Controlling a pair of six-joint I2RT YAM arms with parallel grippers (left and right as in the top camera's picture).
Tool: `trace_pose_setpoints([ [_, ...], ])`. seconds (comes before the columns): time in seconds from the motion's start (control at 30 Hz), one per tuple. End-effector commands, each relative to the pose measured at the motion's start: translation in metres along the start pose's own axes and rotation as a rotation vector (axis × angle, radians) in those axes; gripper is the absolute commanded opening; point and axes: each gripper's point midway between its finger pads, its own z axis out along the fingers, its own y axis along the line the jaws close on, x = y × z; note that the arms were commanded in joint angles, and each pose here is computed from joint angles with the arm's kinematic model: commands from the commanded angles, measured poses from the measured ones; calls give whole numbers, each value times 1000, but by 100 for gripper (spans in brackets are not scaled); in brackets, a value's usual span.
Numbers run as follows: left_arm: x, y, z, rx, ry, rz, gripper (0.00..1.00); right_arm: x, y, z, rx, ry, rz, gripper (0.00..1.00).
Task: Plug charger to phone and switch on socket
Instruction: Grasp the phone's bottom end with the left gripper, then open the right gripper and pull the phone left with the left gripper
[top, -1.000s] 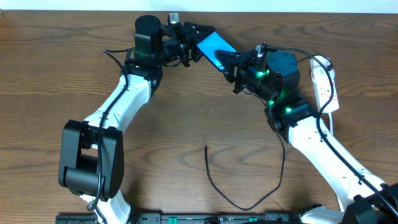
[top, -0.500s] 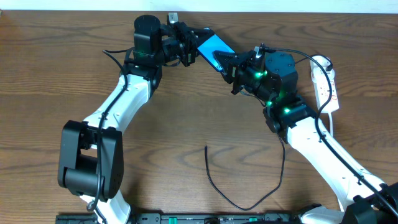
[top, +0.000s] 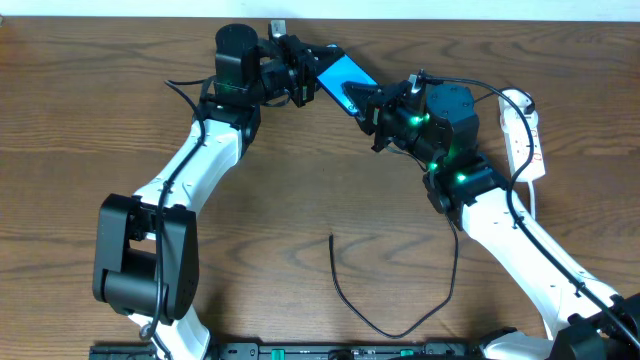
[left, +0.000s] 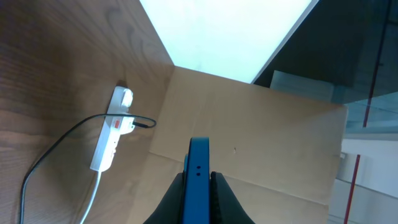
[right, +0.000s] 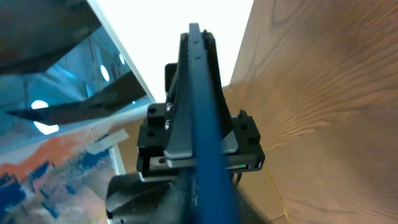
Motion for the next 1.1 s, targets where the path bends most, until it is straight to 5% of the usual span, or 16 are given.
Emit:
trace_pose_setpoints([
  [0.0, 7, -19, -4, 32, 3, 69, 8, 7, 14, -1, -34, 15, -26, 27],
  [0.17, 7, -19, -4, 32, 3, 69, 8, 7, 14, -1, -34, 15, -26, 65],
  [0.33, 5, -19, -6, 32, -1, 69, 8, 7, 14, -1, -34, 15, -26, 85],
  [0.73, -36, -23, -37, 46, -88, 88, 8, 10, 13, -1, -32, 29, -104, 99],
  [1.07, -63, -25, -101, 70, -10, 209, 7, 10, 13, -2, -31, 32, -245, 92],
])
